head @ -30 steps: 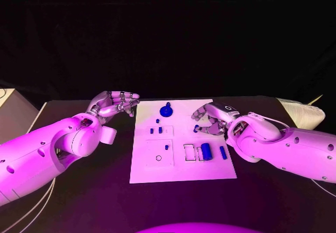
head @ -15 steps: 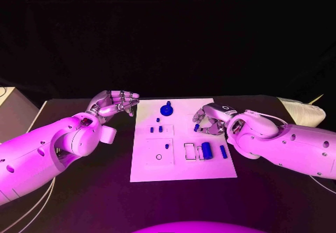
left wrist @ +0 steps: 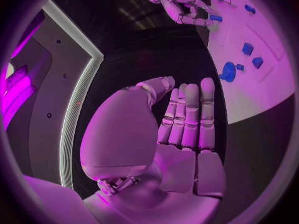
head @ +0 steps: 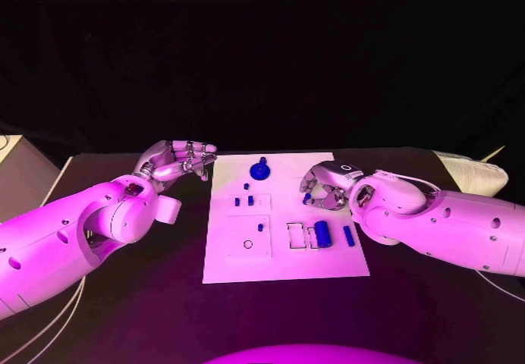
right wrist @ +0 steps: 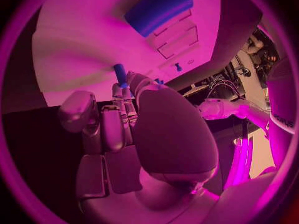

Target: Assemble the parts on the task board

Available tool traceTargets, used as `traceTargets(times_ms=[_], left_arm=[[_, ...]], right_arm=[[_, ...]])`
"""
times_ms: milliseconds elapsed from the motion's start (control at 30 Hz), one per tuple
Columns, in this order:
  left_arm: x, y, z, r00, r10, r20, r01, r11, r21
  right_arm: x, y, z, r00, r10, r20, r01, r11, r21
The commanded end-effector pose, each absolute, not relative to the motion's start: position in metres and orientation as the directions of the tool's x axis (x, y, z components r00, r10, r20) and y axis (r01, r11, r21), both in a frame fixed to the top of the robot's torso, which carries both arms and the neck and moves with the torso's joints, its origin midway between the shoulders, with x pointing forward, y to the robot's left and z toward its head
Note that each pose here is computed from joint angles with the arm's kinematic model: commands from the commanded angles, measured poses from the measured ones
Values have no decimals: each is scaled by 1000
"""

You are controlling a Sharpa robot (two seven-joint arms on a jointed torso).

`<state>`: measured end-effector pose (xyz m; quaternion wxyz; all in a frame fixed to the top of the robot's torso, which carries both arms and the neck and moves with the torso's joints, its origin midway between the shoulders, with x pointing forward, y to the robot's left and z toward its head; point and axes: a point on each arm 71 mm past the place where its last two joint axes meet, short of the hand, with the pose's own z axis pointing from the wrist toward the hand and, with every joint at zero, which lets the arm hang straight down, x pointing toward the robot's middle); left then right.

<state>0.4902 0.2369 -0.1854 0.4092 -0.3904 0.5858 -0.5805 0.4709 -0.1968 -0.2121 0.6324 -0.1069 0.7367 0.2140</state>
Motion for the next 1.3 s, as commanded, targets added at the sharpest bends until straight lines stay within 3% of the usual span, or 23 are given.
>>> traceTargets(times_ms=[33, 300, 1300], left_arm=[[490, 235, -185, -372, -928, -18, 19, 12, -1000], [490, 236, -185, -370, -929, -19, 18, 13, -1000], [490, 237, -185, -370, -929, -19, 9, 17, -1000]], right_arm=[[471, -196, -215, -182, 71, -981, -434, 889, 145], [472, -193, -213, -135, 80, -988, -441, 888, 132], [471, -190, -217, -134, 46, -990, -444, 890, 102]])
